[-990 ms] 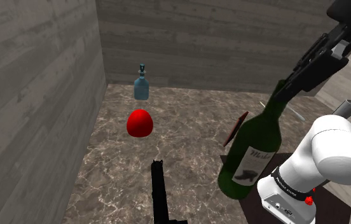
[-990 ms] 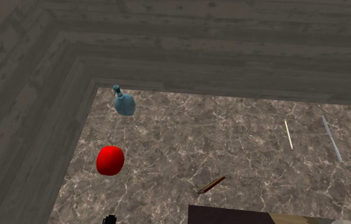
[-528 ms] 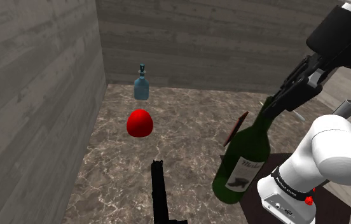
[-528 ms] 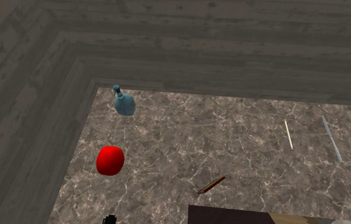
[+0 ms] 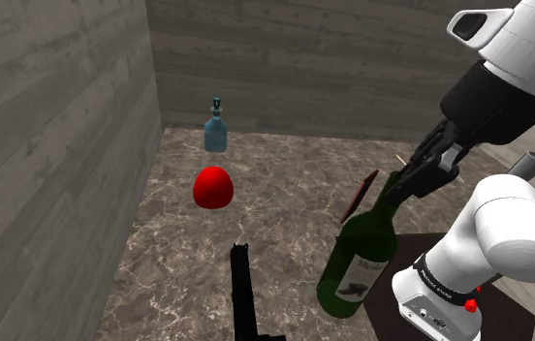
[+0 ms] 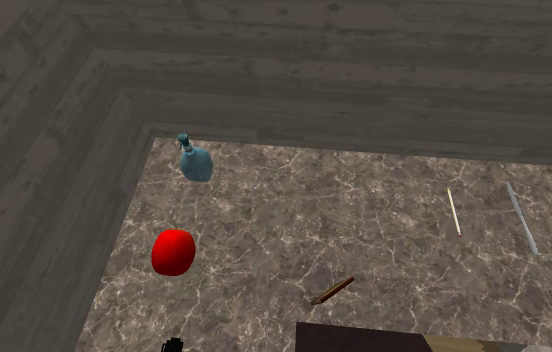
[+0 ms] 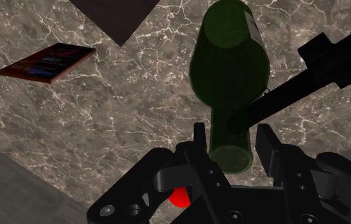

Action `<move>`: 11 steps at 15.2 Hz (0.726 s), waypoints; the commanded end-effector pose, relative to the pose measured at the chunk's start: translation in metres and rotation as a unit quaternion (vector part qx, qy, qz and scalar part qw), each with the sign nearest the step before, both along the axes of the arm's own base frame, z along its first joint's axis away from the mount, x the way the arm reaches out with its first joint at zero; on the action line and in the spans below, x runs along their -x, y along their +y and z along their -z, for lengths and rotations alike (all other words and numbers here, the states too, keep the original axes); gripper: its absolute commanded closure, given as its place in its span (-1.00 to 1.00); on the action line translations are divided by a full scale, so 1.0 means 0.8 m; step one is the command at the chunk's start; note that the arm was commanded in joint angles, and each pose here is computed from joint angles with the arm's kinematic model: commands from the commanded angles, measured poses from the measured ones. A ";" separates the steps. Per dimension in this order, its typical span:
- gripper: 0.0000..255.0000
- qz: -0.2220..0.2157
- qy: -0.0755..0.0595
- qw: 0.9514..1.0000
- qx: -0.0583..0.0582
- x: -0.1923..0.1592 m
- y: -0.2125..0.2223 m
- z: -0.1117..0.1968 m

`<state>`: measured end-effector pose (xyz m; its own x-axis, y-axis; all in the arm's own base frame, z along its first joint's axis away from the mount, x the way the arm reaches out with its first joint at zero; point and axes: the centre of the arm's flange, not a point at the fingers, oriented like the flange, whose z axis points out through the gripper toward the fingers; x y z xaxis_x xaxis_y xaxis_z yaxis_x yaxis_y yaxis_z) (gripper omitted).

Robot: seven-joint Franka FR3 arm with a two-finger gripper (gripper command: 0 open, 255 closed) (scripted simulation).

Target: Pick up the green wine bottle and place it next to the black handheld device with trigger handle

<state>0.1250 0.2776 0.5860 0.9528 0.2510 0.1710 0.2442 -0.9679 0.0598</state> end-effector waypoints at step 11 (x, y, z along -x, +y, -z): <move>1.00 0.000 0.000 1.000 0.000 0.000 0.000 0.079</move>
